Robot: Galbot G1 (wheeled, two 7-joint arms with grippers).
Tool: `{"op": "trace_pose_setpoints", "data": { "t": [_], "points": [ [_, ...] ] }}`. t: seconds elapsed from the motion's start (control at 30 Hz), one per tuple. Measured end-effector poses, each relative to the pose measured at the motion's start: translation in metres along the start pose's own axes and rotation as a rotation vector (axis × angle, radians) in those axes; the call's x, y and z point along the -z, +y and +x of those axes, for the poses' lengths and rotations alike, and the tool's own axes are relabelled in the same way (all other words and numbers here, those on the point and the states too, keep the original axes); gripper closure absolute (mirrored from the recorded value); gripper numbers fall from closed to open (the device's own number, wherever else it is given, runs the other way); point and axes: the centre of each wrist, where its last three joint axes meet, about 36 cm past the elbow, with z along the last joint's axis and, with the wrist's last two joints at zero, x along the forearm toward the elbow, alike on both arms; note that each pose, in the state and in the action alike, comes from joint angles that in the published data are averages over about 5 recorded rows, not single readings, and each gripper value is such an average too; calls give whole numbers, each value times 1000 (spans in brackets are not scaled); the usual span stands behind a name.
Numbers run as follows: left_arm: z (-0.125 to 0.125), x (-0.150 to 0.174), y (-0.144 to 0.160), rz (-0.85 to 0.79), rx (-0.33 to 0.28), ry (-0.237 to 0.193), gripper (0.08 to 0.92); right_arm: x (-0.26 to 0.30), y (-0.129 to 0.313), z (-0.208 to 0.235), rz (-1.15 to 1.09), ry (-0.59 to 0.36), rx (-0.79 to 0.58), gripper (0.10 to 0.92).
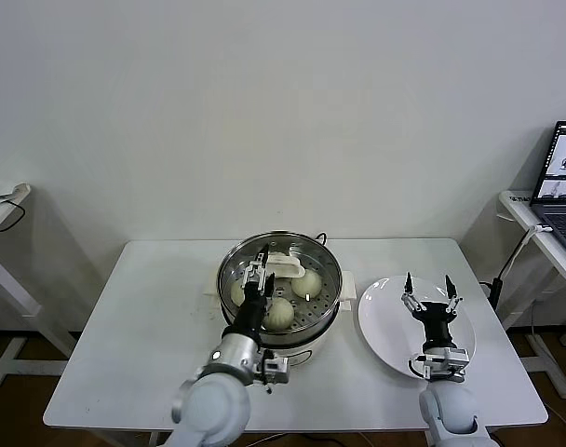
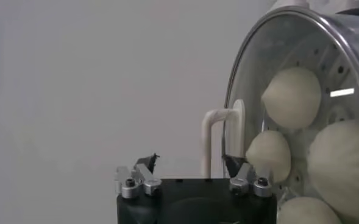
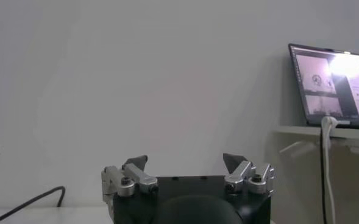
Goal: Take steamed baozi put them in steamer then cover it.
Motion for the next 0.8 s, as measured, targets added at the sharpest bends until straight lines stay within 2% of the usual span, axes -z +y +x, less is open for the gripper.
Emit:
{"op": "trace_pose_setpoints", "data": {
  "t": [0.17, 0.37, 0.5, 0.8],
  "points": [
    [18, -17, 13, 150, -2, -50, 177, 2, 0, 3, 2, 14, 5, 200],
    [26, -52, 14, 436, 50, -83, 177, 7, 0, 10, -7, 47, 1, 200],
    [24, -88, 5, 619, 81, -76, 177, 12, -2, 15, -29, 70, 7, 200],
    [20, -160, -23, 951, 151, -27, 177, 18, 0, 29, -102, 111, 20, 200]
  ]
}}
